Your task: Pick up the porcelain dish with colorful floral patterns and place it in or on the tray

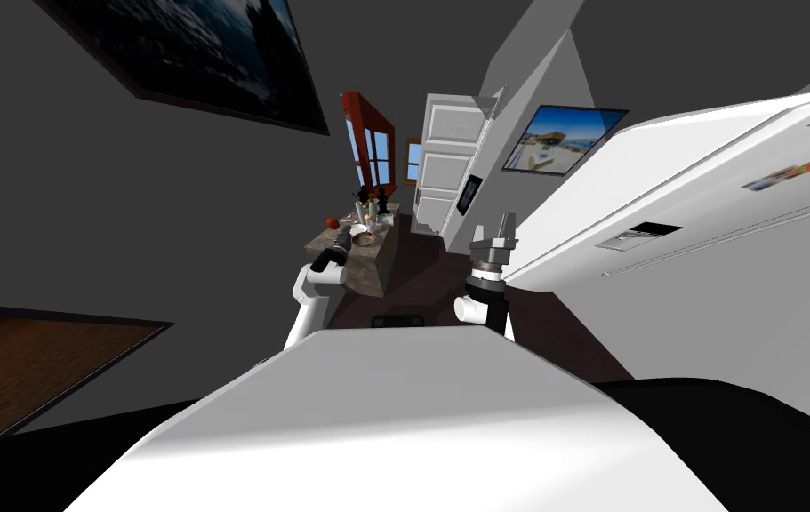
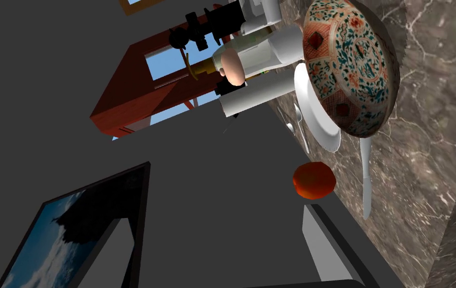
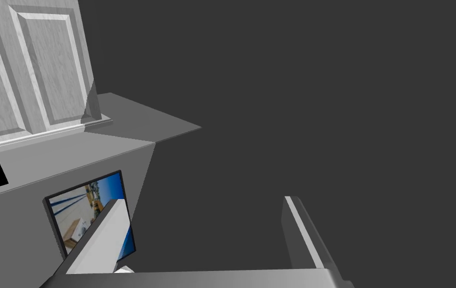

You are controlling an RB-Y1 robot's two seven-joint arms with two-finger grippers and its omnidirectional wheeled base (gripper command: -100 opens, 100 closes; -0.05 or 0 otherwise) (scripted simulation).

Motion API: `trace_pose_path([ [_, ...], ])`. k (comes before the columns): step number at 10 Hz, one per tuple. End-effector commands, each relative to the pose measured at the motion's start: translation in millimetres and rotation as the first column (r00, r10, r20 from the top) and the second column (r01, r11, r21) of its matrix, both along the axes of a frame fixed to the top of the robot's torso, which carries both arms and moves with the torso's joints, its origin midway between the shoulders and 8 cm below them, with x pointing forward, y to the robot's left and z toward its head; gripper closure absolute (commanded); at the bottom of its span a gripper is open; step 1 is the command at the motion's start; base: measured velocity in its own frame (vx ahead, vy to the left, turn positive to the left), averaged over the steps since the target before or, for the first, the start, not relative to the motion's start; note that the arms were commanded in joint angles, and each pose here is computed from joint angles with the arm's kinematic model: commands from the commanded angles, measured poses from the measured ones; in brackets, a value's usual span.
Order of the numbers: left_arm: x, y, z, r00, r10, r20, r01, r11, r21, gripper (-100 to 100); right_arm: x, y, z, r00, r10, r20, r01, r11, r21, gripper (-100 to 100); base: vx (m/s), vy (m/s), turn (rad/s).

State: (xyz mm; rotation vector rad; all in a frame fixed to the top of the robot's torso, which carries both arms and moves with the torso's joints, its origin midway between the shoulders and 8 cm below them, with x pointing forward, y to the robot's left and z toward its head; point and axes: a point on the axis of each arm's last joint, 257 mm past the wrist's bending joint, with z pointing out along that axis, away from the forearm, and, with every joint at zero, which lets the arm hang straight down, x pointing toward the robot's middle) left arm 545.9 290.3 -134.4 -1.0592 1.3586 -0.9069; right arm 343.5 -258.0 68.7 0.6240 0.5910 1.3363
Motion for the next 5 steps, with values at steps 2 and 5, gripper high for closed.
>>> trace_pose_path([
  [2, 18, -1.4, -16, 0.997, 0.013, -0.077, -0.013, 1.000, -0.004, -100, 0, 0, 0, 1.000, 0.000, 0.000, 0.000, 1.000, 0.000, 0, 0.037, -0.027, 0.096],
  [5, 24, -0.3, -35, 0.989, 0.026, -0.147, -0.027, 1.000, -0.006, -100, 0, 0, 0, 1.000, 0.000, 0.000, 0.000, 1.000, 0.000, 0, 0.045, -0.024, 0.053],
])
